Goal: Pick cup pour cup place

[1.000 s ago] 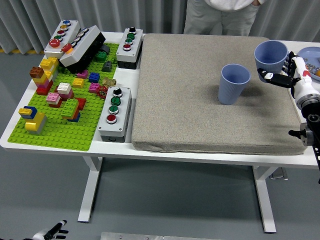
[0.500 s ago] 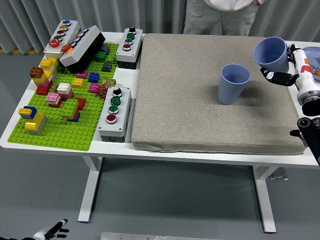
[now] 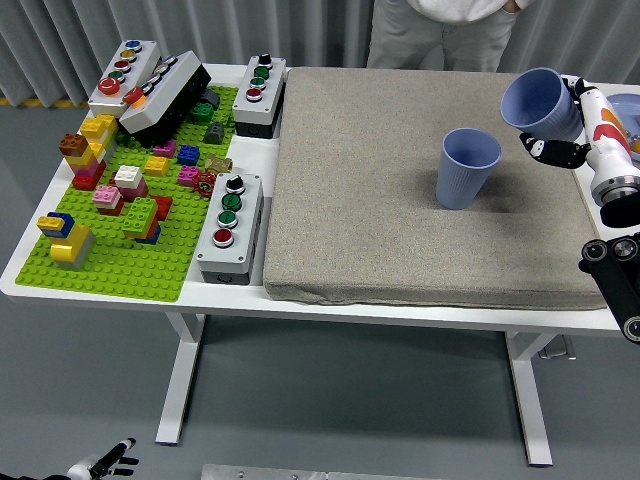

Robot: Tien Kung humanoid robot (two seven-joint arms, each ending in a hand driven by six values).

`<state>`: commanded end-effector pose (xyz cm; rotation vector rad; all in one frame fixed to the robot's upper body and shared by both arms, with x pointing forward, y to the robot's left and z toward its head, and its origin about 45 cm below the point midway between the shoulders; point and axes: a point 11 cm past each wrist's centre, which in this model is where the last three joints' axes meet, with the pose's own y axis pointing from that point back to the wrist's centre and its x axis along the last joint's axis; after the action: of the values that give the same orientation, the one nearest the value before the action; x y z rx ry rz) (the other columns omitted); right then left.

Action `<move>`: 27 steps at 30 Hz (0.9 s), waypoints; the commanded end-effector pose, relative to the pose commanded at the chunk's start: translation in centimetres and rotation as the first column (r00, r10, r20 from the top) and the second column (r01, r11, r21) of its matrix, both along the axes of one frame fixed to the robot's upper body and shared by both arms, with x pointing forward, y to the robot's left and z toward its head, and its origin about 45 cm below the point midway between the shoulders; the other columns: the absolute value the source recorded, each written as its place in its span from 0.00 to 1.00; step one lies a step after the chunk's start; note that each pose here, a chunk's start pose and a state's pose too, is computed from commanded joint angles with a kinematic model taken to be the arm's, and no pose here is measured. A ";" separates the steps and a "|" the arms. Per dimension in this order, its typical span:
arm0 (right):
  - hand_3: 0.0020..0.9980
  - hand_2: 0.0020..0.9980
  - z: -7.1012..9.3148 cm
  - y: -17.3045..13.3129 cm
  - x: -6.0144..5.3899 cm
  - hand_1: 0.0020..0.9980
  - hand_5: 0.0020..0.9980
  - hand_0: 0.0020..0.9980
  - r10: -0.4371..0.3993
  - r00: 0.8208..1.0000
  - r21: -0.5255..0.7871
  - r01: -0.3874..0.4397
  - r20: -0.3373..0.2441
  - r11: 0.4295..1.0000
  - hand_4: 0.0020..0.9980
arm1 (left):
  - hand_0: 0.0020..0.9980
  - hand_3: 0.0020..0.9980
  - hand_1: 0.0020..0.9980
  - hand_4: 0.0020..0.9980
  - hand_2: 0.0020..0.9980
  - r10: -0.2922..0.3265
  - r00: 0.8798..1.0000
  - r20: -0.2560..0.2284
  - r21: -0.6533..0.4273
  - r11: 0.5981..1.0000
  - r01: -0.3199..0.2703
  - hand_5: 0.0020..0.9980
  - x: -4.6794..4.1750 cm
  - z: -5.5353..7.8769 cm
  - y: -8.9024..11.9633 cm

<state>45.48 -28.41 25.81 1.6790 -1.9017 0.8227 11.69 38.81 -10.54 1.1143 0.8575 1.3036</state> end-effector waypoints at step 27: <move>0.61 0.50 0.6 1.6 -0.6 0.57 0.06 0.71 0.007 0.999 -0.201 0.000 0.032 0.980 0.66 | 0.86 0.76 0.83 0.63 0.85 0.000 1.000 -0.004 0.001 1.000 0.000 0.98 -0.26 0.0 0.1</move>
<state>44.91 -26.84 26.42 1.5555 -1.7707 1.0135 11.43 38.90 -10.58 1.1180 0.8605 1.3022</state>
